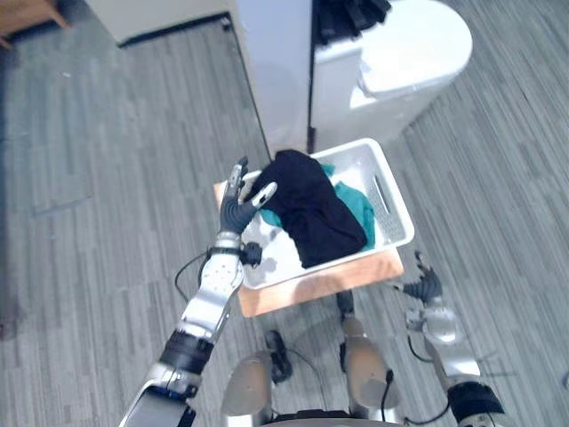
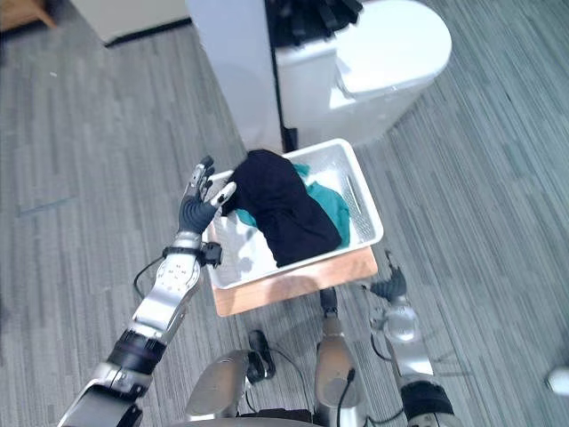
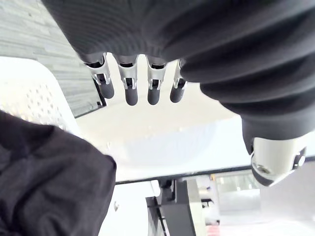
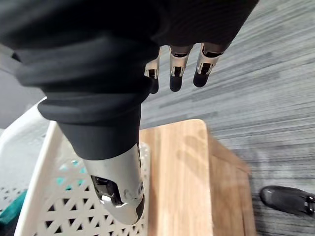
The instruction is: Tidy the bed and pick cloth on bed and put in laundry
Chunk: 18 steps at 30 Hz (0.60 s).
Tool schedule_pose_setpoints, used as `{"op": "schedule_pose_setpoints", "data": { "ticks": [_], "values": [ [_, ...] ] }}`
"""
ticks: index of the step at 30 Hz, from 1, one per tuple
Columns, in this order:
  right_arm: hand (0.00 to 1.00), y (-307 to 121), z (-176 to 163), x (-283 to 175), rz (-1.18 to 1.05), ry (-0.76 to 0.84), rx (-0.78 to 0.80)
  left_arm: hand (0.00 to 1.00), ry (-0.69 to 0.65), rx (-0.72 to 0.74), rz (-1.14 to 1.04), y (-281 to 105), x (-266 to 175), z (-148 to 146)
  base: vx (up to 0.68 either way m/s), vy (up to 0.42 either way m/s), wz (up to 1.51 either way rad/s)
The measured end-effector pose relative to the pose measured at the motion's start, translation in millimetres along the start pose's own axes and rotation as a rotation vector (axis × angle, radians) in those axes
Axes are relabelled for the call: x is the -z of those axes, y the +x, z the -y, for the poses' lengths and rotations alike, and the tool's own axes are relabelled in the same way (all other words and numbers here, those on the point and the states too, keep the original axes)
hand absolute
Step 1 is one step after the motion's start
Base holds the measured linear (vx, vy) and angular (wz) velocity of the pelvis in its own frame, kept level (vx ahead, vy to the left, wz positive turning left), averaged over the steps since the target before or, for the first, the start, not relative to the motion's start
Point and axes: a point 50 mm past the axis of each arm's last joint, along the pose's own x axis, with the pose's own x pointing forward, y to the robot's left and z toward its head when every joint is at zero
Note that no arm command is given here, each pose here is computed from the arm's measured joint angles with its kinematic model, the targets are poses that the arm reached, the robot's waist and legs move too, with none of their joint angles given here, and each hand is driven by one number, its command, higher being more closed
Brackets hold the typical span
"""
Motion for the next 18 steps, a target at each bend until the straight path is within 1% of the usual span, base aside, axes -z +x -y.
{"op": "schedule_pose_setpoints", "data": {
  "ticks": [1,3,4,6,7,9,11,15,18],
  "values": [
    [0.0,0.4,8.8,13.1,-0.062,0.032,0.036,0.0,-0.044,-0.03,-0.043,-8.1,8.6,-5.3,0.03,-0.016,0.26],
    [0.0,0.3,15.5,24.3,-0.115,0.061,0.065,0.0,-0.092,-0.07,-0.099,-17.7,19.9,-12.0,0.01,-0.014,0.35],
    [0.0,-2.5,19.2,39.2,-0.18,0.077,0.082,0.0,-0.124,-0.108,-0.181,-29.3,36.6,-19.9,-0.01,-0.006,0.28],
    [0.0,-5.8,21.0,52.4,-0.24,0.103,0.098,0.0,-0.128,-0.161,-0.307,-46.4,63.2,-31.2,-0.02,-0.021,0.2],
    [0.0,-10.1,21.3,64.8,-0.296,0.148,0.111,0.0,-0.122,-0.236,-0.489,-72.3,98.5,-44.8,-0.03,-0.029,0.17],
    [0.0,-12.7,21.2,71.6,-0.325,0.17,0.107,0.0,-0.115,-0.277,-0.605,-92.4,119.6,-51.6,-0.03,-0.018,0.13],
    [0.0,-21.2,18.7,87.1,-0.387,0.212,0.102,0.0,-0.094,-0.347,-0.8,-137.7,149.7,-66.1,-0.04,-0.027,0.04],
    [0.0,-35.4,13.4,108.4,-0.473,0.241,0.087,0.0,-0.08,-0.376,-1.015,-194.1,174.5,-74.9,-0.04,-0.02,0.12],
    [0.0,-44.0,10.8,120.6,-0.527,0.274,0.085,0.0,-0.078,-0.37,-1.086,-214.2,181.1,-74.9,-0.02,-0.004,0.02]
  ]
}}
